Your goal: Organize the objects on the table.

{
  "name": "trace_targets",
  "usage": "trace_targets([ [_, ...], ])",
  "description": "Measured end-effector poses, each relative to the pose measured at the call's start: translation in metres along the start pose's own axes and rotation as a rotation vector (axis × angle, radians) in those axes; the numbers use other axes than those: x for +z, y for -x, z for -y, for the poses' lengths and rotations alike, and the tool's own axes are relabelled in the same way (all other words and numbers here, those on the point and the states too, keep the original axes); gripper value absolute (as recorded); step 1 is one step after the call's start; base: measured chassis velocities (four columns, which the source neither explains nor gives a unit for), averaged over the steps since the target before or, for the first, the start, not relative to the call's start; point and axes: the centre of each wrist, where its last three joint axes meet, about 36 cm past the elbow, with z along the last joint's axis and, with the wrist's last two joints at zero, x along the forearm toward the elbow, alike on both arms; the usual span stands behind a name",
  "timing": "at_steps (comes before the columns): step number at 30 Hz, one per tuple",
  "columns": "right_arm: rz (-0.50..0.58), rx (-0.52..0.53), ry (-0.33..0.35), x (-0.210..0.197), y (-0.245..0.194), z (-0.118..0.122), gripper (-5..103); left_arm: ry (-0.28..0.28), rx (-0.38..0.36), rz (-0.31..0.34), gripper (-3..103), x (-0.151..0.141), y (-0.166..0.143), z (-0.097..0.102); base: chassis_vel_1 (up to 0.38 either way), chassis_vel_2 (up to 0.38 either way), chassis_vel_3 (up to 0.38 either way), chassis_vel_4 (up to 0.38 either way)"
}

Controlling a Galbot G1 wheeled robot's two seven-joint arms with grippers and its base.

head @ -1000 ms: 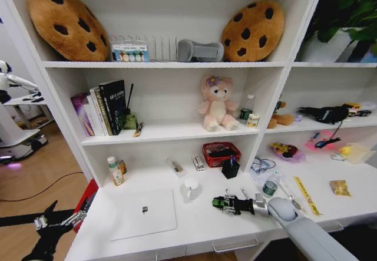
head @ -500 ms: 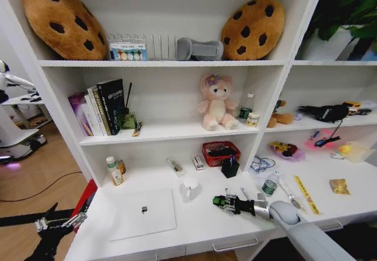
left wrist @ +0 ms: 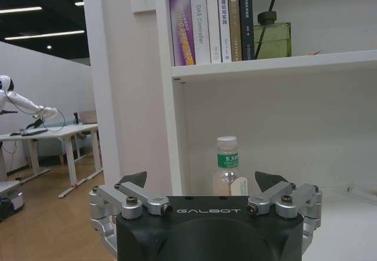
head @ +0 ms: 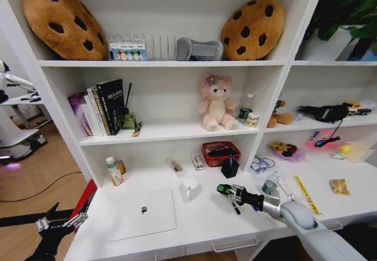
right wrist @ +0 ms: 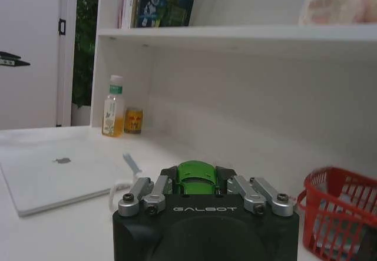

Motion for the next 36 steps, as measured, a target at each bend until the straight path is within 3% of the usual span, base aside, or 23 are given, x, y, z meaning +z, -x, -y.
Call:
trace_targets([
  [5,0.069,0.028,-0.047,-0.035,-0.006,0.004,35,0.002,0.006,0.004,103,-0.002,0.0,0.002,0.0,0.0,0.0,0.0],
  [11,0.197,0.06,-0.103,-0.098,-0.004,0.009,35,0.008,0.01,0.008,99,-0.005,-0.002,0.003,0.0,0.0,0.0,0.0],
  [16,0.26,0.06,-0.115,-0.126,0.002,0.013,35,0.01,0.011,0.007,99,-0.005,-0.003,0.005,0.0,0.0,0.0,0.0],
  [20,0.3,0.077,-0.118,-0.145,0.014,0.03,35,0.015,0.013,0.002,99,-0.004,-0.004,0.006,0.0,0.0,0.0,0.0],
  [27,0.313,0.092,-0.042,-0.167,0.055,0.066,35,0.025,0.011,-0.014,99,0.001,-0.006,0.008,0.0,0.0,0.0,0.0],
  [33,0.306,0.08,0.022,-0.196,0.103,0.074,35,0.023,-0.002,-0.021,99,0.007,-0.009,0.009,0.0,0.0,0.0,0.0],
  [36,0.244,0.103,0.063,-0.209,0.135,0.076,35,0.02,-0.01,-0.021,99,0.008,-0.009,0.009,0.0,0.0,0.0,0.0],
])
